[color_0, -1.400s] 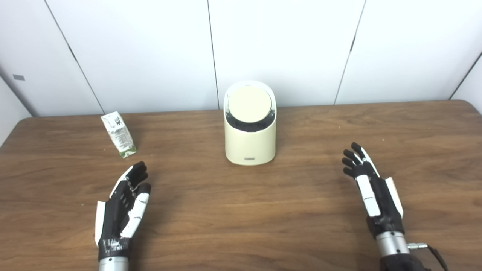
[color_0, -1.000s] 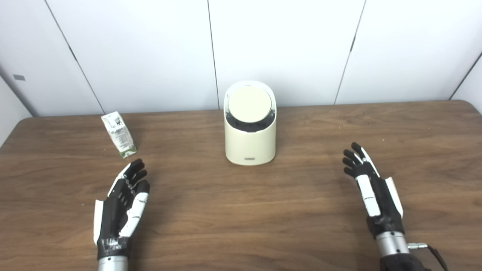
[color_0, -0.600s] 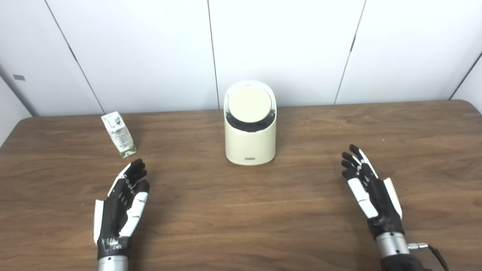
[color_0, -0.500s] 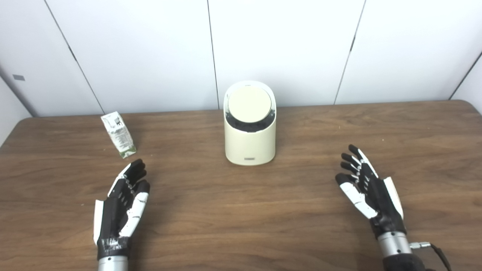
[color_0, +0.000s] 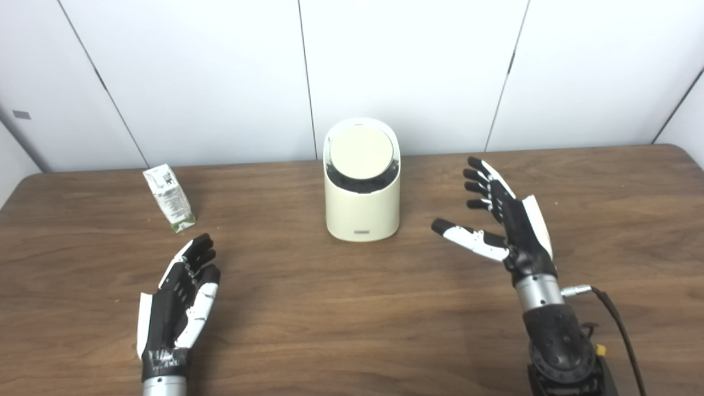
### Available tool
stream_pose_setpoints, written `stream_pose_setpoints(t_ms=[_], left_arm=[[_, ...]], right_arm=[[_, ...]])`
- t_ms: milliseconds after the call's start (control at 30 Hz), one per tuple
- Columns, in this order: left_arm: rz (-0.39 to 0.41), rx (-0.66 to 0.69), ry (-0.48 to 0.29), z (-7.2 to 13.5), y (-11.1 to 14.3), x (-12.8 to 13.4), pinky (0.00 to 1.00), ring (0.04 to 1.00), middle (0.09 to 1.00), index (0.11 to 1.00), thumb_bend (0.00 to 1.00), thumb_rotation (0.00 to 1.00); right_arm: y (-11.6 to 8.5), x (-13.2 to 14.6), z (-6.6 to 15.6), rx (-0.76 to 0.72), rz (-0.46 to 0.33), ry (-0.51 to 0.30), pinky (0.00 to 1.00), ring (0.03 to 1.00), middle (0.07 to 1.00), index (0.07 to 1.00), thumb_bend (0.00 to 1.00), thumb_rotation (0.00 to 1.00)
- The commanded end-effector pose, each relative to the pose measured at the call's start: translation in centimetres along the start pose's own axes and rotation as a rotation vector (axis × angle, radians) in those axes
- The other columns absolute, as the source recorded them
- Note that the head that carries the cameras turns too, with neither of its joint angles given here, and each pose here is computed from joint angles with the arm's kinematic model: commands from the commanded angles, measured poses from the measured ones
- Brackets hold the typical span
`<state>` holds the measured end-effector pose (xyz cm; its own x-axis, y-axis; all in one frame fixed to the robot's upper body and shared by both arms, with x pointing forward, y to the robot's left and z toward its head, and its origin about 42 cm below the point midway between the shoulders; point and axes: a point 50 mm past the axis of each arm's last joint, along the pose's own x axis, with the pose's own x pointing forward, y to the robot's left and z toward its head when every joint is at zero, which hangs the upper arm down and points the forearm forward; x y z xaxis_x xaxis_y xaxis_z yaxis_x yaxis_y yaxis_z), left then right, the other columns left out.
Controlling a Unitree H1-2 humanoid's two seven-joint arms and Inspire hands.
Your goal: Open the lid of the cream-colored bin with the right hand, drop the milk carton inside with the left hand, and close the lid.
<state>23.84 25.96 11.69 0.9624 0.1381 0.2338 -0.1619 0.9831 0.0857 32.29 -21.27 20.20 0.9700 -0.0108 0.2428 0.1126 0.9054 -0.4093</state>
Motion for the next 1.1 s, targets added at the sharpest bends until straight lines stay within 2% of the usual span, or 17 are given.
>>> stream_pose_setpoints(t_ms=[0, 200, 300, 600, 767, 867, 1067], left_arm=[[0.003, 0.007, 0.049, -0.9, 0.1, -1.6, 0.82, 0.844, 0.862, 0.878, 0.55, 0.60], [0.000, 0.025, 0.047, -0.8, -0.1, -1.7, 0.80, 0.836, 0.858, 0.876, 0.55, 0.62], [0.000, 0.011, 0.048, -0.8, -0.1, -1.7, 0.80, 0.838, 0.860, 0.877, 0.56, 0.61], [0.000, 0.009, 0.049, -1.0, -0.3, -1.7, 0.81, 0.839, 0.856, 0.875, 0.56, 0.61], [0.003, 0.002, 0.047, -1.0, -0.4, -1.7, 0.82, 0.837, 0.852, 0.874, 0.57, 0.61], [0.004, -0.002, 0.048, -1.0, -0.5, -1.7, 0.82, 0.837, 0.852, 0.874, 0.56, 0.60], [0.005, -0.014, 0.053, -0.9, -0.6, -1.7, 0.81, 0.838, 0.854, 0.875, 0.56, 0.60]], right_arm=[[-0.1, 2.1, 2.9, -0.001, -0.031, -0.073, 0.72, 0.842, 0.860, 0.877, 0.85, 0.47], [1.0, 5.9, 5.5, 0.058, -0.028, -0.077, 0.78, 0.861, 0.868, 0.896, 0.87, 0.47], [1.6, 7.2, 6.7, 0.076, -0.015, -0.088, 0.83, 0.874, 0.880, 0.902, 0.84, 0.48], [3.3, 10.3, 9.3, 0.059, 0.012, -0.131, 0.77, 0.869, 0.884, 0.889, 0.83, 0.40], [4.2, 12.1, 9.7, 0.003, 0.038, -0.156, 0.73, 0.857, 0.885, 0.893, 0.80, 0.34], [4.6, 13.0, 9.4, -0.028, 0.062, -0.162, 0.81, 0.879, 0.885, 0.896, 0.82, 0.29], [5.0, 13.4, 8.7, -0.087, 0.084, -0.141, 0.80, 0.876, 0.873, 0.897, 0.88, 0.28]])
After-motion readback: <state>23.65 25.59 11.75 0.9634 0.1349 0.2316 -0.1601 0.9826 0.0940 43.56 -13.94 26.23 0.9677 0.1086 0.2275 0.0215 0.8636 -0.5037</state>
